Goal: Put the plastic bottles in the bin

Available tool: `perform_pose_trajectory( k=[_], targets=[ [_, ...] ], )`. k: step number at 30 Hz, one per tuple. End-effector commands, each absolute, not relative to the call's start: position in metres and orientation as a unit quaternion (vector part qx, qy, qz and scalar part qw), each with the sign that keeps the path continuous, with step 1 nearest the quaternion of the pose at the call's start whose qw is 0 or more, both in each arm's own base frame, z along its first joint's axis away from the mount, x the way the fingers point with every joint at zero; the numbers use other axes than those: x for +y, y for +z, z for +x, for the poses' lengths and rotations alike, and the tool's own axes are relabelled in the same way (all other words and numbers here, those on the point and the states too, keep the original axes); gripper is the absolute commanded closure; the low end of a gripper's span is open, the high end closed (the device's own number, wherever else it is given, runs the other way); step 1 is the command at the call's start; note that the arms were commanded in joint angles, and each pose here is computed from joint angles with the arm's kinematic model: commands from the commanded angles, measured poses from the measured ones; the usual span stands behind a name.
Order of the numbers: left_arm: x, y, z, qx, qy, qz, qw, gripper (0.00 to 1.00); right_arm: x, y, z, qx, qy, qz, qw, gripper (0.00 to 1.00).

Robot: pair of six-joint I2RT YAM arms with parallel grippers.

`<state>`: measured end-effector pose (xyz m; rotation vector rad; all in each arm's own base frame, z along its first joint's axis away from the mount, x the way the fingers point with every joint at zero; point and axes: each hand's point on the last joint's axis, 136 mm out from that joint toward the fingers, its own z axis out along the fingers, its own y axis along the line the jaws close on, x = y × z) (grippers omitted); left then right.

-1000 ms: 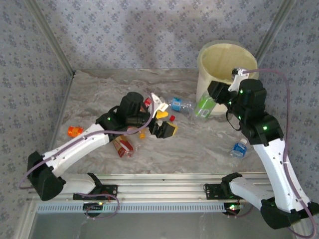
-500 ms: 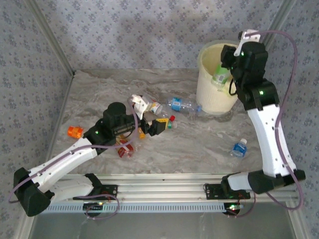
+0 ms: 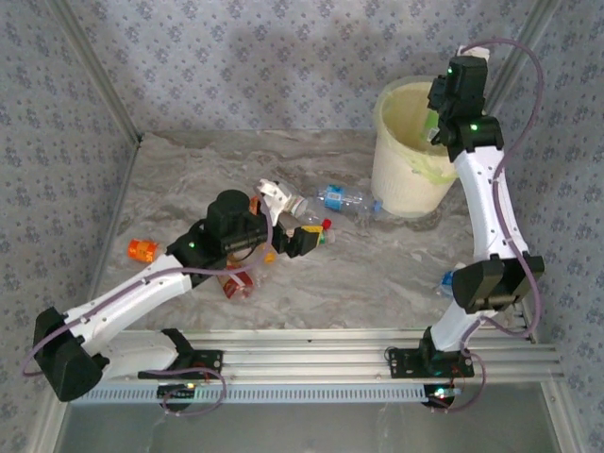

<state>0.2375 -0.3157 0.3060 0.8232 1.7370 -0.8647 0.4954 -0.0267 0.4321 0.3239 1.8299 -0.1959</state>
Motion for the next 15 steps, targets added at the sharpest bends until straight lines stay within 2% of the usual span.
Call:
perform_pose_trajectory(
  k=[1,9,15],
  targets=[
    [-0.319,0.315,0.239,0.722,-0.364,0.333,0.485,0.00,-0.030,0.421,0.501,0.803,-0.075,0.133,0.576,0.70],
    [-0.321,0.306,0.243,0.755,-0.353,0.324,0.448,0.00,-0.023,0.358,0.521,0.850,-0.045,0.120,0.512,0.67],
    [-0.325,0.301,0.235,0.750,-0.359,0.347,0.433,0.00,-0.012,0.331,0.526,0.876,-0.017,0.113,0.468,0.51]
  ],
)
